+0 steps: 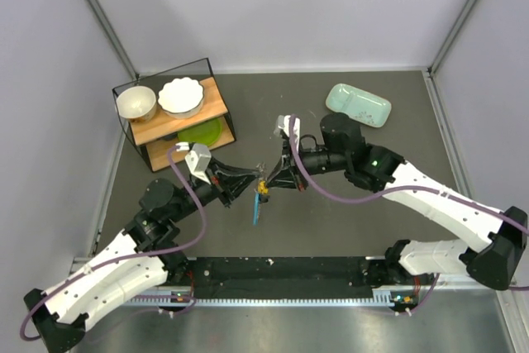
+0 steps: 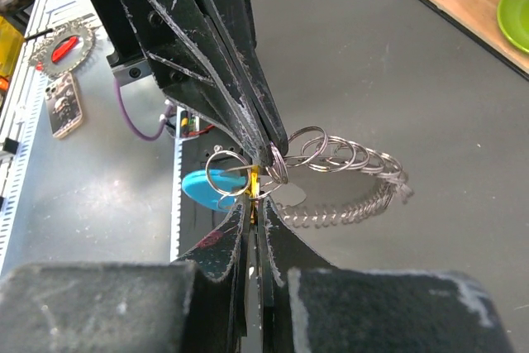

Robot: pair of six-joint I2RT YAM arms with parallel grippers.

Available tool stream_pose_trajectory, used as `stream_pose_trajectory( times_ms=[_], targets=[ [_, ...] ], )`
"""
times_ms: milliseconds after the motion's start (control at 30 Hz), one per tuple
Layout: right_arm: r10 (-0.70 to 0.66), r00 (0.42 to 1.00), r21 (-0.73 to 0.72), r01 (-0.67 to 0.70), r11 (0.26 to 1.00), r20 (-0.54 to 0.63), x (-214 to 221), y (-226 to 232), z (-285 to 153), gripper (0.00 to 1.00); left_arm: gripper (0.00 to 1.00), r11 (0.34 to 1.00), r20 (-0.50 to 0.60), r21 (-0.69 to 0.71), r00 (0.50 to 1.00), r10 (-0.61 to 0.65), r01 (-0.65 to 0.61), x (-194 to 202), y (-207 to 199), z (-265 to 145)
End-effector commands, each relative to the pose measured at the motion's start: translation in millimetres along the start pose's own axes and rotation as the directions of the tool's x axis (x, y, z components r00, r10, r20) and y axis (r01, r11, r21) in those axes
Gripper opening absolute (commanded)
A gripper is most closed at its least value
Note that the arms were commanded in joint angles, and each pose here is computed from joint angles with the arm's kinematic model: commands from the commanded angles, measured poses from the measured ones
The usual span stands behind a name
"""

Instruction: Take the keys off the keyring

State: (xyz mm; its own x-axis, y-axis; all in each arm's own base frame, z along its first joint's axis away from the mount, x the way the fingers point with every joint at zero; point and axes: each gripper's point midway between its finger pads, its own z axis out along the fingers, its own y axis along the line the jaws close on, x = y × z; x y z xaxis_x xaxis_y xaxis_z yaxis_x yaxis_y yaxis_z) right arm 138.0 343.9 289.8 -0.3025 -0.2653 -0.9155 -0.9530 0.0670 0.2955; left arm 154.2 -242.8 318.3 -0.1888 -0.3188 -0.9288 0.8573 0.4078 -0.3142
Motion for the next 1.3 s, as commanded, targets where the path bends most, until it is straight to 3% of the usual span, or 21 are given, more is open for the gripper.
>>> stream_pose_trajectory(
  times_ms=[0, 500, 1033, 1233, 1267],
  targets=[
    [0.020, 1.000, -0.005, -0.020, 1.000, -0.013, 5, -5, 8, 0.00, 0.00, 1.000, 0.157, -0.019, 0.987, -0.015, 0.018, -38, -2, 0],
    [0.021, 0.997, -0.042, -0.024, 0.999, -0.072, 16, -5, 33, 0.00, 0.00, 0.993, 0.211, -0.116, 0.978, -0.007, 0.032, -40, 16, -9],
    [-0.038, 0.997, -0.084, 0.033, 0.996, -0.061, -3, -1, 57, 0.00, 0.00, 0.974, 0.223, -0.221, 0.975, -0.002, 0.053, -26, 41, -12],
    [0.015, 0.998, 0.061, -0.011, 0.998, -0.056, 6, -22, 51, 0.00, 0.00, 0.975, 0.229, -0.219, 0.973, 0.007, 0.045, -29, 39, -17],
    [0.013, 1.000, 0.084, -0.011, 0.996, -0.027, 1, -22, 44, 0.09, 0.00, 0.975, 0.230, -0.216, 0.973, 0.007, 0.044, -29, 38, -18]
  ],
)
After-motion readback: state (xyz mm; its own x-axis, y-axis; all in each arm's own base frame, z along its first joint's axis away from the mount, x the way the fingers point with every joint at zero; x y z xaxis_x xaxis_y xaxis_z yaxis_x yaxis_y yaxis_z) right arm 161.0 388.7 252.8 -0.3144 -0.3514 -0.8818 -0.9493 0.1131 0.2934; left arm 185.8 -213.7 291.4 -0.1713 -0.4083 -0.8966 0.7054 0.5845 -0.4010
